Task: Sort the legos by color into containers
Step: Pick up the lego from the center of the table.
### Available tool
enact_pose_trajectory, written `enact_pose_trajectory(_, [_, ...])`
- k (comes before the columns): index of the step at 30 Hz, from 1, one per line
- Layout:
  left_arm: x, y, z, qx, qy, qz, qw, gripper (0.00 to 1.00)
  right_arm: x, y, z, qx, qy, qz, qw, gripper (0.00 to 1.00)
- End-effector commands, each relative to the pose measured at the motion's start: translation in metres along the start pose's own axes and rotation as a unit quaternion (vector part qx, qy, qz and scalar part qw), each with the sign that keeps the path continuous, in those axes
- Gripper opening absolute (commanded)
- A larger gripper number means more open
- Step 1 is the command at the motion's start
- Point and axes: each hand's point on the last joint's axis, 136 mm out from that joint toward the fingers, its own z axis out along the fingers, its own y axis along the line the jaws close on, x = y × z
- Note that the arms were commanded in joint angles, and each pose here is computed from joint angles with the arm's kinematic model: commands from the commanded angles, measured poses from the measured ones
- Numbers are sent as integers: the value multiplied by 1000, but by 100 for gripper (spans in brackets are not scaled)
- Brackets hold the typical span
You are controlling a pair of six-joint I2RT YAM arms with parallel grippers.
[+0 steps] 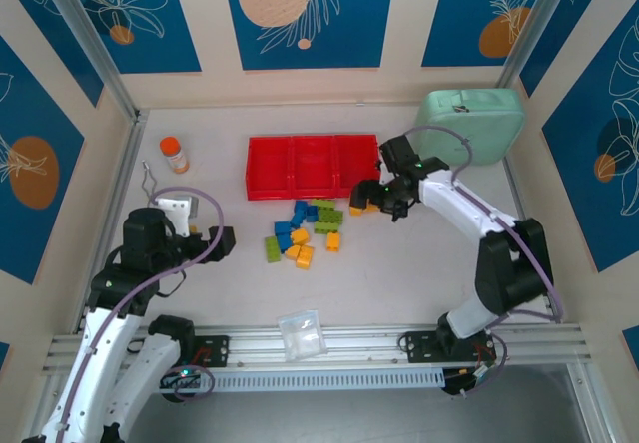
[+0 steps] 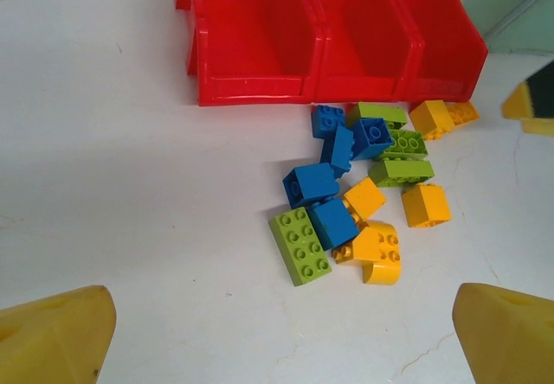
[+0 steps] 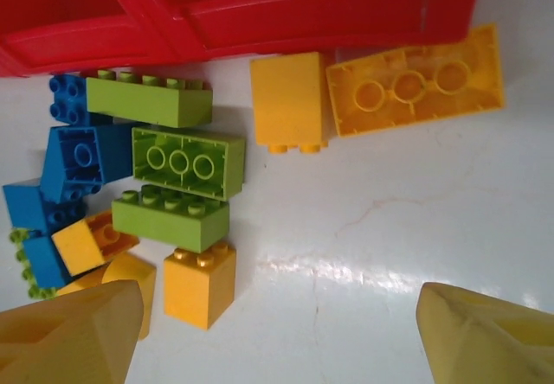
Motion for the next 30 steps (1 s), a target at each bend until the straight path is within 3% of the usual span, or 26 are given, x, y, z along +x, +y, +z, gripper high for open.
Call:
enact_pose_trajectory(1, [0, -7, 2, 20, -2, 15, 1000, 99, -7, 2, 5, 35, 3, -15, 999, 83])
enact_pose_trajectory(13, [2, -7, 4, 25, 1, 18, 1000, 99, -13, 4, 50, 104, 26, -59, 993, 76])
enact_pose_trajectory(30, [2, -7, 3, 24, -3, 19, 1000, 99, -28, 1, 67, 162, 18, -76, 984, 56])
